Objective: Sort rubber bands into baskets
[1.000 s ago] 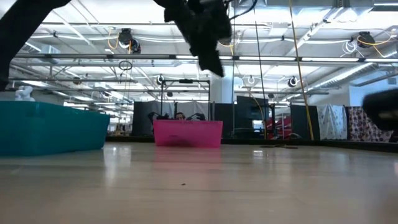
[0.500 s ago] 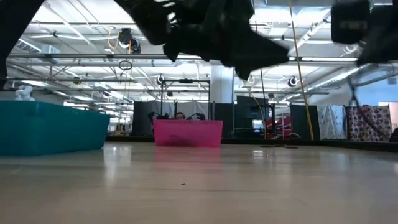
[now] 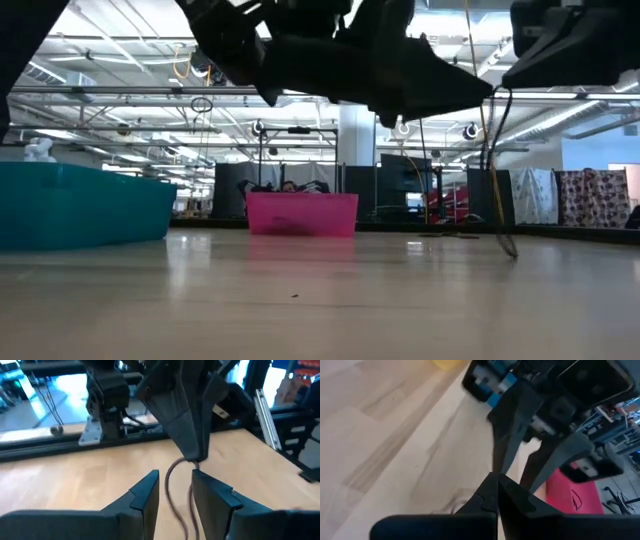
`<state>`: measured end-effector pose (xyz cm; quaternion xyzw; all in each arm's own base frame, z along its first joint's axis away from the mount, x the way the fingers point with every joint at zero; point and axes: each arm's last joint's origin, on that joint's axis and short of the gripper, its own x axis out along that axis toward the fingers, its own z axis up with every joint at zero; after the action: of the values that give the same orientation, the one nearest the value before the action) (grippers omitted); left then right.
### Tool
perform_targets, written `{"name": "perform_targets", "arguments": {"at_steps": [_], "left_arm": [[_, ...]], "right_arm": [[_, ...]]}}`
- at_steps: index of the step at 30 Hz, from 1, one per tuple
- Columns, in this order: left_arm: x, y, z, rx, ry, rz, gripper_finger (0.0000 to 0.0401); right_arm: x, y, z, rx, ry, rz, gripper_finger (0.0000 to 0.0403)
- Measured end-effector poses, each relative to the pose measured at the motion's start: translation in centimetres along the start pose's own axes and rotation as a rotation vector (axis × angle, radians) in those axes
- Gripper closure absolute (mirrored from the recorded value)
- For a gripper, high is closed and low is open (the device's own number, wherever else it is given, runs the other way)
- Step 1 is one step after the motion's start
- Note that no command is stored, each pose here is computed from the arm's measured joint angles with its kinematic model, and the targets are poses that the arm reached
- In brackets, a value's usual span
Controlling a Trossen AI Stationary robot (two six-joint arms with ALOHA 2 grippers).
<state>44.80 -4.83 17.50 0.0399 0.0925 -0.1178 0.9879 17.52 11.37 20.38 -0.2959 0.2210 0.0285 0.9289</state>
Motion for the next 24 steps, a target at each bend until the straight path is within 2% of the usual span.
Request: {"name": "perform_targets", "arguments": {"at_steps": [6,16,19,24], "left_arm": [[0.8,0.0,-1.2,0.004,0.002,0.003,0.0279],[0.9,0.2,-1.4,0.001,0.012,0.006,0.0286],[0.8,0.3,-1.5,0.001,0.017,0.008,0.0315],[0.8,0.5,-1.7,-0.001,0.037,0.009,0.0389]], "right_arm": [[0.3,-0.6,0.1,0.015,-0.008,-0.022,0.0402],[0.8,-1.2,-0.2,0.027,0.013,-0.047,0.0402],[0.9,-1.4,-0.2,0.031,0.019,-0.055,0.0402],[0.9,-1.5,-0.3,0.035,0.024,-0.061,0.0402]]}}
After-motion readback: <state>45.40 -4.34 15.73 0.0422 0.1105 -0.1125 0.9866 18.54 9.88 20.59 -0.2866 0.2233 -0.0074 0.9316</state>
